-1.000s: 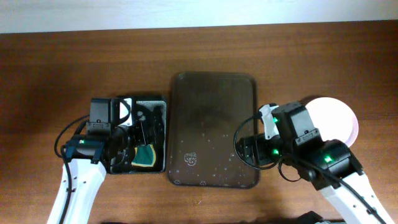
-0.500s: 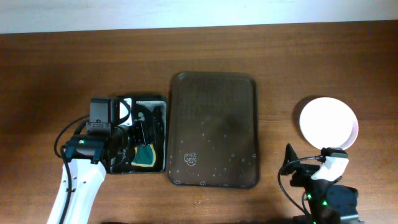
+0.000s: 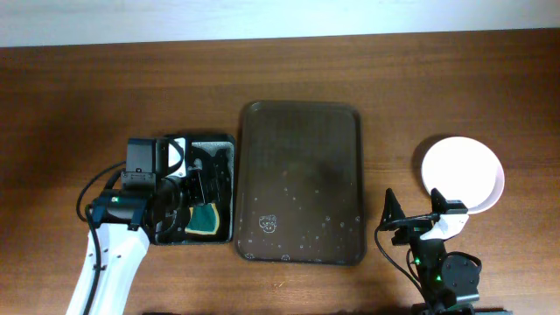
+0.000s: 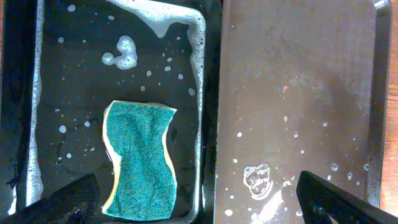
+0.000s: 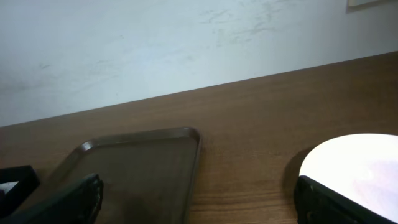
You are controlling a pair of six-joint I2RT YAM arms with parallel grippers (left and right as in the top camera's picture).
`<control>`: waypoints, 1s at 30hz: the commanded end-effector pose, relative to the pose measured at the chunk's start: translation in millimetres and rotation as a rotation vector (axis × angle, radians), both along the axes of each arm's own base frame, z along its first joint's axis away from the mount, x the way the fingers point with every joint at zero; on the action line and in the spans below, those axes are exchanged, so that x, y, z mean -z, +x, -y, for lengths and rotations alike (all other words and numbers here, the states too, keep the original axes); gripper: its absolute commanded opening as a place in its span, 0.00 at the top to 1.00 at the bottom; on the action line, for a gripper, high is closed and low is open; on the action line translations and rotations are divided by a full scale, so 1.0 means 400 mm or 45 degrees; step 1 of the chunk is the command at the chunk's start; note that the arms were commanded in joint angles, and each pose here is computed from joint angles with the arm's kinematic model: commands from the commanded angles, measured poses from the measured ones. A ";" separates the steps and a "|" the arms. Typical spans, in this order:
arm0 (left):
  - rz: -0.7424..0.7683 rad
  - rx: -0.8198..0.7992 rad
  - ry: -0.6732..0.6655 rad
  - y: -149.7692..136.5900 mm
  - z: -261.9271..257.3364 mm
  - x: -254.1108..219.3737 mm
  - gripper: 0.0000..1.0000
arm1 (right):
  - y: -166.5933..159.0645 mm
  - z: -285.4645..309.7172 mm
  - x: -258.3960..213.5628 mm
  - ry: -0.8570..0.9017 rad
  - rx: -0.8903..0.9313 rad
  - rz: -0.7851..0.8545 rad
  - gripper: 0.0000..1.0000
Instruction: Clean dirty plates on tray and stack at the side
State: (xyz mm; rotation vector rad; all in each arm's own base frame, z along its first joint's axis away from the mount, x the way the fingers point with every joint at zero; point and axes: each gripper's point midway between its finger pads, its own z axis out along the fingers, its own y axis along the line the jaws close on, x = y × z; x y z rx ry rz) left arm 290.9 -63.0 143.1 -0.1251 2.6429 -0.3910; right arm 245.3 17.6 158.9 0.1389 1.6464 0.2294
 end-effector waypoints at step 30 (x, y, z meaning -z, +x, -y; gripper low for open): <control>1.267 -0.154 -0.001 -0.118 -0.075 -0.040 0.01 | 0.001 0.001 0.008 0.006 0.000 -0.002 0.01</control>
